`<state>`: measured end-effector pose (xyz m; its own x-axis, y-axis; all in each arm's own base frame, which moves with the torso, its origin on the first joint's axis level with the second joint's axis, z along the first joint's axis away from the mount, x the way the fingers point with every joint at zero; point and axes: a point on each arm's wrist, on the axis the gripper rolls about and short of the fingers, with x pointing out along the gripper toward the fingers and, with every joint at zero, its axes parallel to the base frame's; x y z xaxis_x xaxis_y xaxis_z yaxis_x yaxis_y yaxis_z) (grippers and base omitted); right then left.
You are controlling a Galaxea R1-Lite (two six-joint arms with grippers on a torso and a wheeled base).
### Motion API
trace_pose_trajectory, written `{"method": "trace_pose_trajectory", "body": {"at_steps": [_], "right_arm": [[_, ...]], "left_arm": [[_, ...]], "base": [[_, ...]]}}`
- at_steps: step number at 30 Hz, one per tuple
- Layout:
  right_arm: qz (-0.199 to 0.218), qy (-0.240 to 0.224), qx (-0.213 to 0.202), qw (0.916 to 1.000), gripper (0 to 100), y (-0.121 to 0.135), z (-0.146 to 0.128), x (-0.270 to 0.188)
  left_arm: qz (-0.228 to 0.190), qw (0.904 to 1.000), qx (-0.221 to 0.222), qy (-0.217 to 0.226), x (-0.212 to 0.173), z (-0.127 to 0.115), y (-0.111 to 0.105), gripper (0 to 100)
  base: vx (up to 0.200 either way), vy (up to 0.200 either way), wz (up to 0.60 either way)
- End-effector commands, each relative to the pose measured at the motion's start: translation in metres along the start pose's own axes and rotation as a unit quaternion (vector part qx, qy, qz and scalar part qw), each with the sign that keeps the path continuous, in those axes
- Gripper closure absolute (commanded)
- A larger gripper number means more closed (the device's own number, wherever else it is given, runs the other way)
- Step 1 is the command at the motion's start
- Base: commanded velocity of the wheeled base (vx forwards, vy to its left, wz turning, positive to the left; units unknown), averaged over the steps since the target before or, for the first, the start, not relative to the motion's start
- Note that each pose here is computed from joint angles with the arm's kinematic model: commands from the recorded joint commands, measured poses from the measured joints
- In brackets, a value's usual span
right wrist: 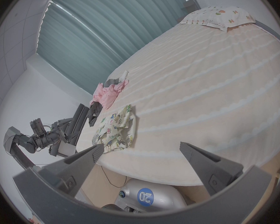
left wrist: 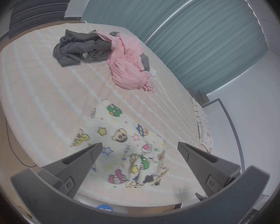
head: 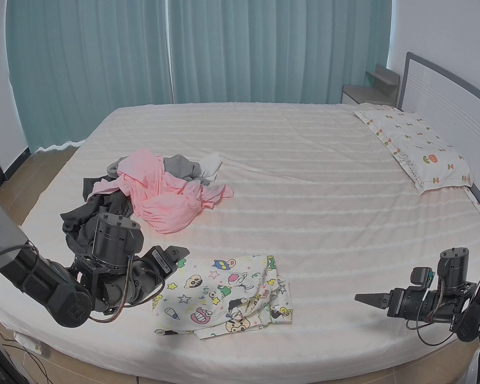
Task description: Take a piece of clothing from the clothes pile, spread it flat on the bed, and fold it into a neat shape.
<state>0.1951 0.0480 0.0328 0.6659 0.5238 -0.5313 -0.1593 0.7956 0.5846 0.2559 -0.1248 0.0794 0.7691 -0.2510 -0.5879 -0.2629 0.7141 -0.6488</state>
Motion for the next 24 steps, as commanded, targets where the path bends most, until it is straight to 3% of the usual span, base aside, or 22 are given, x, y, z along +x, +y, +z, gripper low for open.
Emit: {"method": "trace_pose_trajectory", "body": {"at_steps": [1,6,9,13,19,24], "right_arm": [[0.013,0.027,-0.027,0.9992,0,0.022,-0.017,0.007],[0.042,0.036,-0.008,0.9984,0,0.057,-0.029,0.038],[0.052,0.055,-0.019,0.997,0,0.069,-0.039,0.058],[0.054,0.089,-0.032,0.994,0,0.075,-0.057,0.075],[0.04,0.079,-0.039,0.9953,0,0.077,-0.062,0.1],[0.052,0.082,-0.048,0.9941,0,0.085,-0.068,0.116]], "left_arm": [[-0.001,0.9999,-0.012,0.006,0.002,0.004,0.005,0],[-0.008,0.9989,-0.031,0.034,0.002,0.007,0.012,0],[-0.013,0.9976,-0.052,0.045,0.002,0.009,0.014,0],[-0.018,0.9968,-0.061,0.049,0.003,0.008,0.014,0],[-0.024,0.9966,-0.064,0.045,0.008,0.005,0.019,0],[-0.026,0.9967,-0.064,0.043,0.011,0.003,0.02,0]], "base": [[0.0,0.0,0.0],[0.0,0.0,0.0],[0.0,0.0,0.0],[0.0,0.0,0.0],[0.0,0.0,0.0],[0.0,0.0,0.0]]}}
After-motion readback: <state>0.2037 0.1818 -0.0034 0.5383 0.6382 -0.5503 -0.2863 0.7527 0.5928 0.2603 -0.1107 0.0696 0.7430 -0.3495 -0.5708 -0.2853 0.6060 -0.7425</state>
